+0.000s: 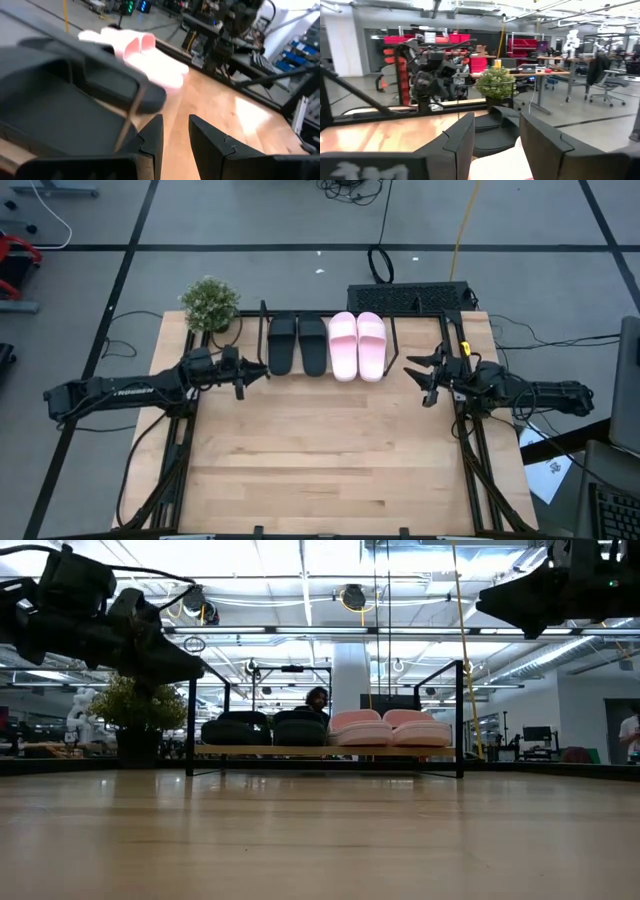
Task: Pick and place slides into the shelf
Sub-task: Return to Home Position
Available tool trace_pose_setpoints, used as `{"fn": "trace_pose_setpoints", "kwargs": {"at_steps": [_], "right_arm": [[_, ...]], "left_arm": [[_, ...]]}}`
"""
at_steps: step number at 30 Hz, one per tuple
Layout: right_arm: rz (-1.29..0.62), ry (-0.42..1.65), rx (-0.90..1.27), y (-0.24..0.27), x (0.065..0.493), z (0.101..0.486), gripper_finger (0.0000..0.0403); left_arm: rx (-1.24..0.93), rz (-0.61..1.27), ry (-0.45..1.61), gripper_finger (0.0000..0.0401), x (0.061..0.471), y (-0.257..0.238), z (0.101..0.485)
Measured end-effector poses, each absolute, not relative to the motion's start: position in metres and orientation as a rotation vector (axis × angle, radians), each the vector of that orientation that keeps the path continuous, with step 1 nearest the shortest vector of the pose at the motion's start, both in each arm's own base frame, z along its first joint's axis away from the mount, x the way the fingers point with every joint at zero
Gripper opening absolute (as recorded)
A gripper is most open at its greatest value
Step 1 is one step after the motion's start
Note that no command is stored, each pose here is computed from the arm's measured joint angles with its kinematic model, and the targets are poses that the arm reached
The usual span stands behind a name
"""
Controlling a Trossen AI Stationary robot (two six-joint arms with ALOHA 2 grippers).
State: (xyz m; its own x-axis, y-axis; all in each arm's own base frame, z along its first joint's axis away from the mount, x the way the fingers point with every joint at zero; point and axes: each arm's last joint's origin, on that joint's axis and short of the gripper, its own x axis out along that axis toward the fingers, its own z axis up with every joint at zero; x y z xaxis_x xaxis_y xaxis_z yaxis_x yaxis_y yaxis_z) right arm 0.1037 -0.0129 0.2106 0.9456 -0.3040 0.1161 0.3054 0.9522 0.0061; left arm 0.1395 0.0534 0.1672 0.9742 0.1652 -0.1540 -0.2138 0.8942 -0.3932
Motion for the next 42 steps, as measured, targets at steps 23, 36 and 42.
{"fn": "trace_pose_setpoints", "kwargs": {"at_steps": [23,36,42], "right_arm": [[-0.297,-0.061,-0.001,-0.013,0.103,0.216,0.0146],[-0.305,-0.06,0.027,-0.015,0.111,0.18,0.0146],[-0.17,-0.015,0.12,-0.014,0.111,0.175,0.0146]], "left_arm": [[-0.257,0.142,-0.1,0.0088,0.096,-0.005,0.183],[-0.239,0.232,-0.044,0.0088,0.095,-0.021,0.169],[-0.283,0.198,-0.045,0.0088,0.095,-0.024,0.169]]}}
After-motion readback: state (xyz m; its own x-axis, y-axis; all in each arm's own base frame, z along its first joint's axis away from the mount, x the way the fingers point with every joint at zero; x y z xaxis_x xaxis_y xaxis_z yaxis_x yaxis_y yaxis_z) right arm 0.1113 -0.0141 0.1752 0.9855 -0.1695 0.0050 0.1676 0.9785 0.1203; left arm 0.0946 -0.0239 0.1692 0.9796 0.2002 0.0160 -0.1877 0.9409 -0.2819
